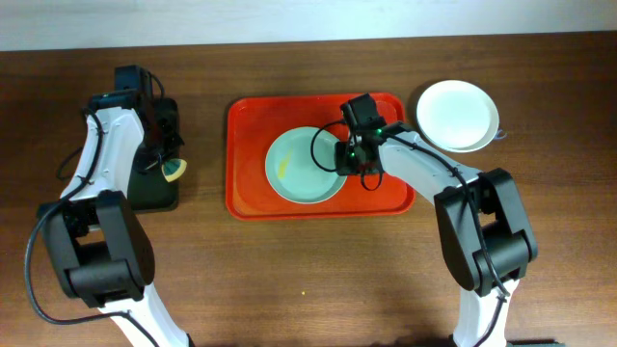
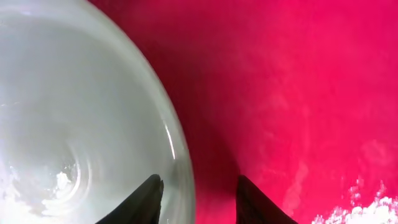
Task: Clean dirty plates on tray and stack at the side
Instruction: 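Move the right gripper to grip the light green plate rim, then scrub the light green plate with the sponge in the left gripper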
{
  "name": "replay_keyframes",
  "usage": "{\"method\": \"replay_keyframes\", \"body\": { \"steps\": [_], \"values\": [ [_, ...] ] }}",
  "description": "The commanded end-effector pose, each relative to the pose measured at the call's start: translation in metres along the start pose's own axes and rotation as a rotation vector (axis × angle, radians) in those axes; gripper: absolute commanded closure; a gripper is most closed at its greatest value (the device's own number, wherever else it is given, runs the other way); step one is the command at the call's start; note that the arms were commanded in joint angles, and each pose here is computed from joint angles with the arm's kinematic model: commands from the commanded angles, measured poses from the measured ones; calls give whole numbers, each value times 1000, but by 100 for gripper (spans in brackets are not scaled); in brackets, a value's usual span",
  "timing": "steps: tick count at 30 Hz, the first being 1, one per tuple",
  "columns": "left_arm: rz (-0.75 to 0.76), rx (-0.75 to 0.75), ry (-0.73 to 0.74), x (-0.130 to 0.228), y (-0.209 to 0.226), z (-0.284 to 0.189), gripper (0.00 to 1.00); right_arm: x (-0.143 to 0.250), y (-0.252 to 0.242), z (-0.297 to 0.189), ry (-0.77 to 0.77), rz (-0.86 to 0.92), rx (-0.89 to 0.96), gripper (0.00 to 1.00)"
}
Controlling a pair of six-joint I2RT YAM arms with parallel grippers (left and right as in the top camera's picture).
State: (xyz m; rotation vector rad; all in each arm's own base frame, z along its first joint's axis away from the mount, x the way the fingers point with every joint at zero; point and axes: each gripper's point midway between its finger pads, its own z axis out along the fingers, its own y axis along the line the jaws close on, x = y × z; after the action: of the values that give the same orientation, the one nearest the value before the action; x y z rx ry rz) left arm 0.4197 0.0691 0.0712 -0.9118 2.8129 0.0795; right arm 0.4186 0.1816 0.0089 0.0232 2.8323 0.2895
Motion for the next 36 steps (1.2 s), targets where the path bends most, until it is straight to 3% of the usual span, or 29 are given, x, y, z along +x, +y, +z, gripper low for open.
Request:
{"method": "replay_keyframes", "body": {
  "steps": [1,3,4,7,10,14,17,23,27,33,36],
  "values": [
    [-5,-9,-14,-1,1,-3,100,4,-3,3,20,110,28,62],
    [-5,-9,-15,-1,1,-3,100,7,-4,4,30,127,31,69],
    [-5,-9,-15,-1,1,-3,100,9,-5,7,37,128,34,81],
    [-5,-9,-15,-1,1,-3,100,14,-5,11,60,147,36,96],
    [2,-7,-17,-2,0,-3,100,12,12,10,71,24,-65,96],
    [189,160,-5,7,-44,-6,100,-5,34,7,9,-54,-174,96],
    [362,360,65,48,-108,-19,100,-6,34,7,2,-56,-172,96],
    [609,432,52,123,-205,-8,100,-2,32,8,18,-53,-165,96],
    [649,409,74,154,-229,18,100,-2,32,8,22,-52,-163,96],
    [647,269,46,146,-213,54,100,-2,31,8,19,-52,-158,96],
    [643,14,-56,117,-175,65,100,-2,31,8,21,-51,-157,96]
  ]
}}
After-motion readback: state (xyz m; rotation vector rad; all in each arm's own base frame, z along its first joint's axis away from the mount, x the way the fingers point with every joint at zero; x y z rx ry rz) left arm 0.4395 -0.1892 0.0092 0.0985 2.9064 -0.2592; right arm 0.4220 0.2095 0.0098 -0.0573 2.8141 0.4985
